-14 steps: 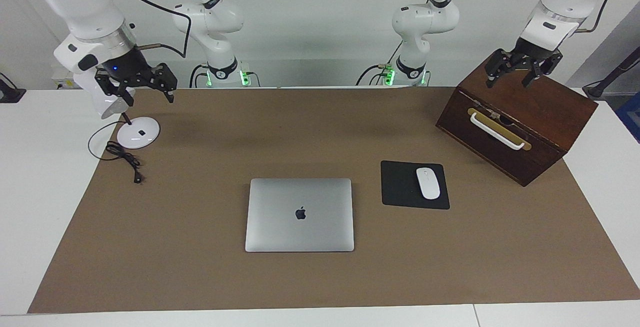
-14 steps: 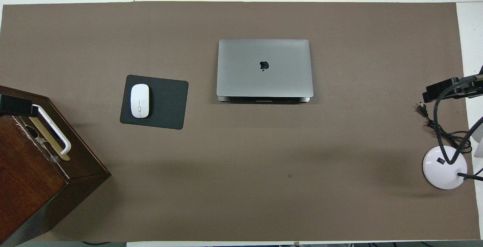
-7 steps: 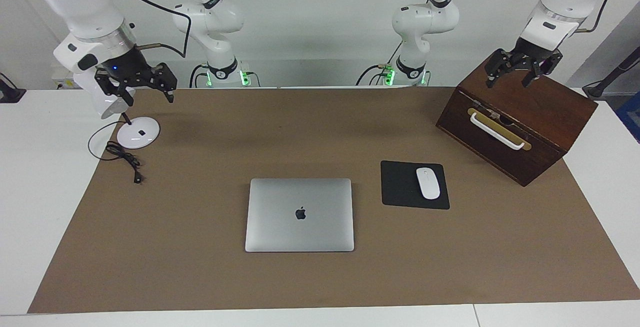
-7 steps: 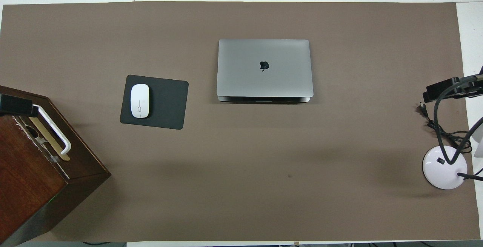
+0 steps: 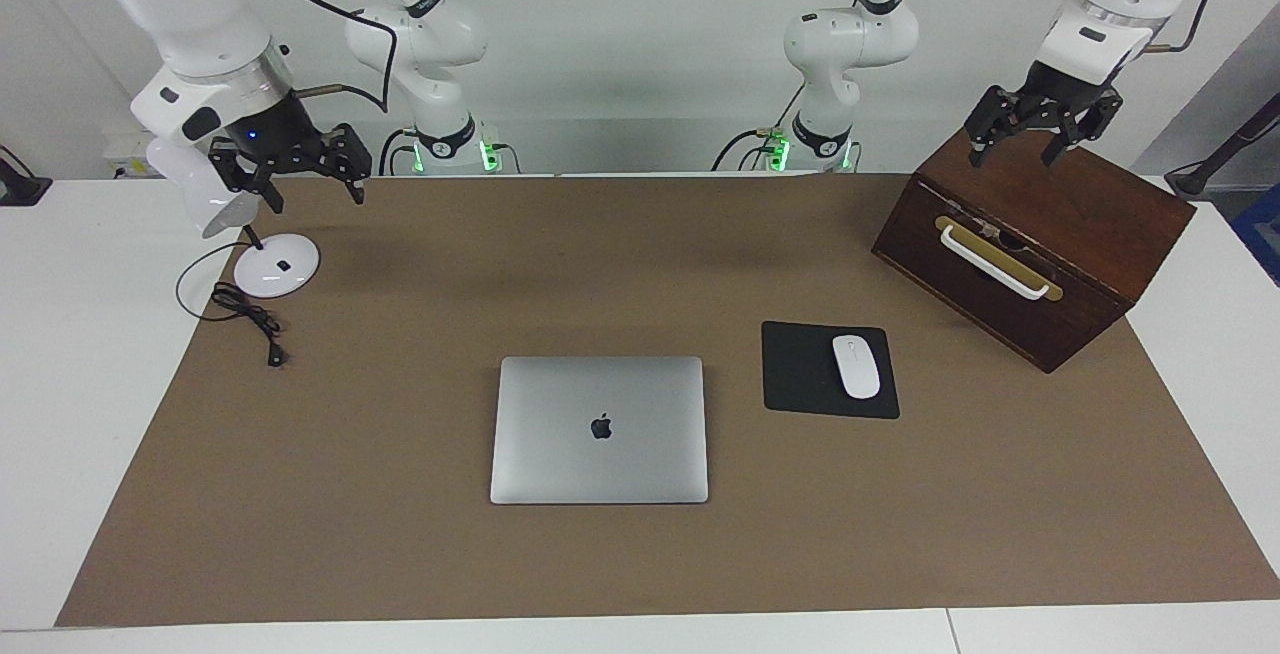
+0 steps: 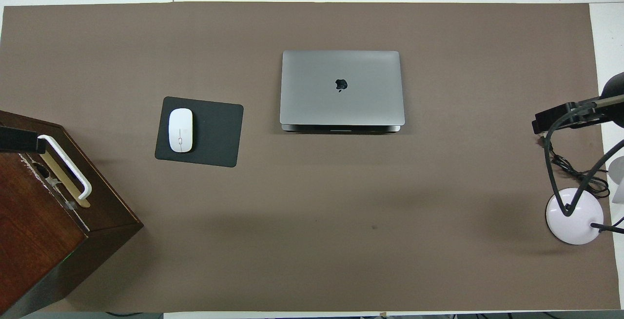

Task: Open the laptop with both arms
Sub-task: 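Move the right gripper toward the laptop while the left gripper advances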

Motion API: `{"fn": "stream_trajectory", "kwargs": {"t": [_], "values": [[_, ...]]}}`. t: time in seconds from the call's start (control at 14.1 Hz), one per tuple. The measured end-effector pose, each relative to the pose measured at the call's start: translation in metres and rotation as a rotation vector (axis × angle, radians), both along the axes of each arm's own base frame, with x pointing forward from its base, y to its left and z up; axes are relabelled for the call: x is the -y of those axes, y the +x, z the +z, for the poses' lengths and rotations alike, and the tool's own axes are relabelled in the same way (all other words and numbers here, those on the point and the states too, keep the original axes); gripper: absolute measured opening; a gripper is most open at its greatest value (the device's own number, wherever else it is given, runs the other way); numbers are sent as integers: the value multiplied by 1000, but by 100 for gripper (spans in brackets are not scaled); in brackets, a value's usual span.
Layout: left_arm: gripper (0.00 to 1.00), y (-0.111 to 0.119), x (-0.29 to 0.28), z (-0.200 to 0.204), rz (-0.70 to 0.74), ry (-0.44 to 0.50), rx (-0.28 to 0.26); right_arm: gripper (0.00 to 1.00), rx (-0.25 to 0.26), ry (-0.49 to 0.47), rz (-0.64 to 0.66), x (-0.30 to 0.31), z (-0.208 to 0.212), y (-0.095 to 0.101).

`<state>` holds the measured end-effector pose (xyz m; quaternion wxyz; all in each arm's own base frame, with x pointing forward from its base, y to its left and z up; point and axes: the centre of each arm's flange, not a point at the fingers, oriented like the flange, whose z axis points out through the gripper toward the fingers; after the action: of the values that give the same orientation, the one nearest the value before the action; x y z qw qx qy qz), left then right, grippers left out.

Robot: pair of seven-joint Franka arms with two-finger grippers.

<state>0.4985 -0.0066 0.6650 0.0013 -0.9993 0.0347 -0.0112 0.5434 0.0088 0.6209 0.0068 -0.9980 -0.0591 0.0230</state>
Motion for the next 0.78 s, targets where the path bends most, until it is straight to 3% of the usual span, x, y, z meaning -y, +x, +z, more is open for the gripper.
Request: {"fn": "stream_trajectory", "kwargs": {"t": [0.14,0.21,0.57,0.78], "values": [[100,-6,-2,7,9,0,14,100,0,28,0,-3,0,0],[93,-7,-3,9,12,0,18,100,1,40,1,-5,0,0],[33,-7,-3,11,21,-1,28,100,21,49,22,-18,2,2],[1,0,0,14,23,-22,82,100,20,50,71,-36,2,1]]}}
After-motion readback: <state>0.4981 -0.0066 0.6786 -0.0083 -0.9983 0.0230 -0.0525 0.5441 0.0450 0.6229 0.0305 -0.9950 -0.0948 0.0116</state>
